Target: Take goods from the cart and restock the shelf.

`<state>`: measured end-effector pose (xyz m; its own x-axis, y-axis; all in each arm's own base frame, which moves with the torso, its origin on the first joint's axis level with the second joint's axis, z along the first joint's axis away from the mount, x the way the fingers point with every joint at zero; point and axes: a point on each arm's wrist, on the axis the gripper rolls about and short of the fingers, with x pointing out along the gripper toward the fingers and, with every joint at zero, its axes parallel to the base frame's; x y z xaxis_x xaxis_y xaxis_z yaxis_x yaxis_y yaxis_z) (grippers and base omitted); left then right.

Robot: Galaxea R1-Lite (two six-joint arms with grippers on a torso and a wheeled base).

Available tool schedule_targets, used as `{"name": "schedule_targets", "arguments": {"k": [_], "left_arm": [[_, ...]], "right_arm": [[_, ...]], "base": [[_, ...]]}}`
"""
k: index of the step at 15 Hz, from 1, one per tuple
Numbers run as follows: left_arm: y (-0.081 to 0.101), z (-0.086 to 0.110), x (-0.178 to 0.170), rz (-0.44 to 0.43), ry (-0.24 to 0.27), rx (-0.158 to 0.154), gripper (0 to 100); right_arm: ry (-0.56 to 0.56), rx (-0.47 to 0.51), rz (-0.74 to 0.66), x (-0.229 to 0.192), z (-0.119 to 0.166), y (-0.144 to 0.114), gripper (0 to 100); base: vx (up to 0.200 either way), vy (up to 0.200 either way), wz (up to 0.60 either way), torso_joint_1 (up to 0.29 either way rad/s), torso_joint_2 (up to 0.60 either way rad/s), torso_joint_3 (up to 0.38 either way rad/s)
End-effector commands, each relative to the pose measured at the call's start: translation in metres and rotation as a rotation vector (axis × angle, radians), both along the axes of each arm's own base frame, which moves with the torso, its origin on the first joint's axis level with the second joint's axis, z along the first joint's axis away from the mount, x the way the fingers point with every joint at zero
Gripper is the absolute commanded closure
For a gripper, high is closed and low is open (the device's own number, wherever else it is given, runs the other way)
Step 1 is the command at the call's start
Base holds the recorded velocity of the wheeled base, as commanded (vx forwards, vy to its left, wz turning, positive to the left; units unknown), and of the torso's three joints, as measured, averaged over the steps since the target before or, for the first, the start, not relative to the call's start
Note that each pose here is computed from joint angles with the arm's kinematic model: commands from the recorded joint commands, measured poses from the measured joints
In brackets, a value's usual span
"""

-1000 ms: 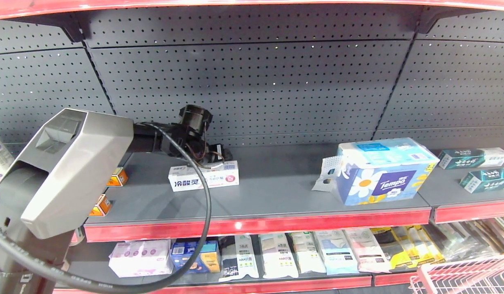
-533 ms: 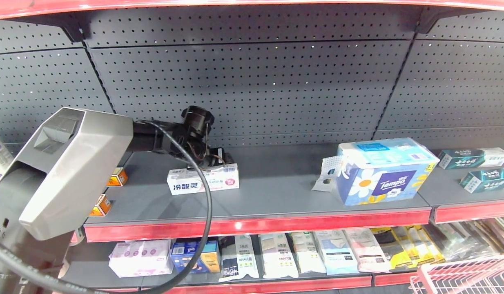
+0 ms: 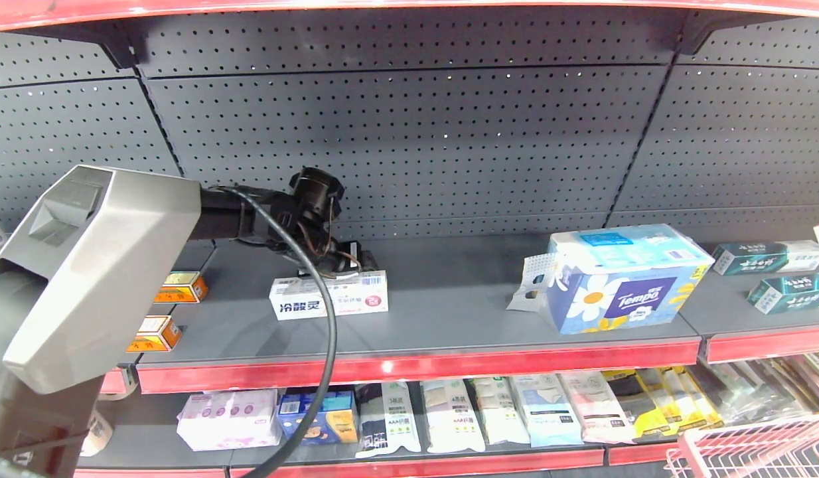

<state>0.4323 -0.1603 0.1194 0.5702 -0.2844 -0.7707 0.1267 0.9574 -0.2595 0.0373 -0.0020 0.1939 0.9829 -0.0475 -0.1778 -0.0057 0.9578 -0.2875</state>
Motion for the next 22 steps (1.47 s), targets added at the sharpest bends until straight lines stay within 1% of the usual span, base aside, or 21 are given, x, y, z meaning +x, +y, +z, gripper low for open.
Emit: {"name": "schedule_targets", "arguments": {"k": [1, 4, 6, 9, 11, 12, 14, 16, 17, 18, 19, 20, 22], "left_arm": [[0.002, 0.007, -0.004, 0.001, -0.003, 0.000, 0], [0.003, 0.009, -0.007, 0.001, 0.004, 0.001, 0], [0.004, 0.010, -0.014, -0.003, 0.025, 0.009, 0], [0.008, 0.004, -0.024, -0.003, 0.065, 0.023, 0], [0.010, 0.003, -0.030, -0.005, 0.083, 0.029, 0], [0.010, 0.003, -0.031, -0.004, 0.084, 0.030, 0], [0.011, 0.005, -0.033, -0.005, 0.085, 0.027, 0], [0.012, 0.009, -0.037, -0.020, 0.091, 0.008, 0], [0.012, 0.009, -0.039, -0.020, 0.095, 0.010, 0], [0.013, 0.004, -0.041, -0.016, 0.111, 0.021, 0], [0.014, 0.002, -0.042, -0.016, 0.119, 0.024, 0], [0.015, -0.004, -0.046, -0.015, 0.142, 0.032, 0], [0.016, -0.007, -0.051, -0.019, 0.159, 0.036, 0]], "right_arm": [[0.005, 0.000, 0.001, 0.001, 0.000, 0.000, 100], [0.007, 0.000, 0.001, 0.001, 0.000, 0.000, 100], [0.004, 0.000, 0.001, 0.001, 0.001, 0.000, 100], [0.007, 0.001, 0.001, 0.001, 0.000, 0.000, 100], [0.008, 0.000, 0.003, 0.002, 0.000, 0.000, 100], [0.007, 0.000, 0.003, 0.003, 0.000, 0.000, 100], [0.005, 0.002, 0.002, 0.003, 0.001, 0.000, 100], [0.005, 0.000, 0.003, 0.003, 0.001, 0.000, 100], [0.005, 0.000, 0.003, 0.003, 0.001, 0.000, 100], [0.004, 0.002, 0.002, 0.003, 0.001, 0.000, 100], [0.004, 0.000, 0.003, 0.002, 0.001, 0.000, 100], [0.001, 0.001, 0.002, 0.002, 0.001, 0.000, 100], [0.001, 0.000, 0.003, 0.002, 0.001, 0.000, 100]], "base": [[0.000, 0.000, 0.00, 0.000, 0.00, 0.000], [0.000, 0.000, 0.00, 0.000, 0.00, 0.000], [0.000, 0.000, 0.00, 0.000, 0.00, 0.000], [0.000, 0.000, 0.00, 0.000, 0.00, 0.000], [0.000, 0.000, 0.00, 0.000, 0.00, 0.000], [0.000, 0.000, 0.00, 0.000, 0.00, 0.000], [0.000, 0.000, 0.00, 0.000, 0.00, 0.000], [0.000, 0.000, 0.00, 0.000, 0.00, 0.000], [0.000, 0.000, 0.00, 0.000, 0.00, 0.000], [0.000, 0.000, 0.00, 0.000, 0.00, 0.000], [0.000, 0.000, 0.00, 0.000, 0.00, 0.000], [0.000, 0.000, 0.00, 0.000, 0.00, 0.000], [0.000, 0.000, 0.00, 0.000, 0.00, 0.000]]}}
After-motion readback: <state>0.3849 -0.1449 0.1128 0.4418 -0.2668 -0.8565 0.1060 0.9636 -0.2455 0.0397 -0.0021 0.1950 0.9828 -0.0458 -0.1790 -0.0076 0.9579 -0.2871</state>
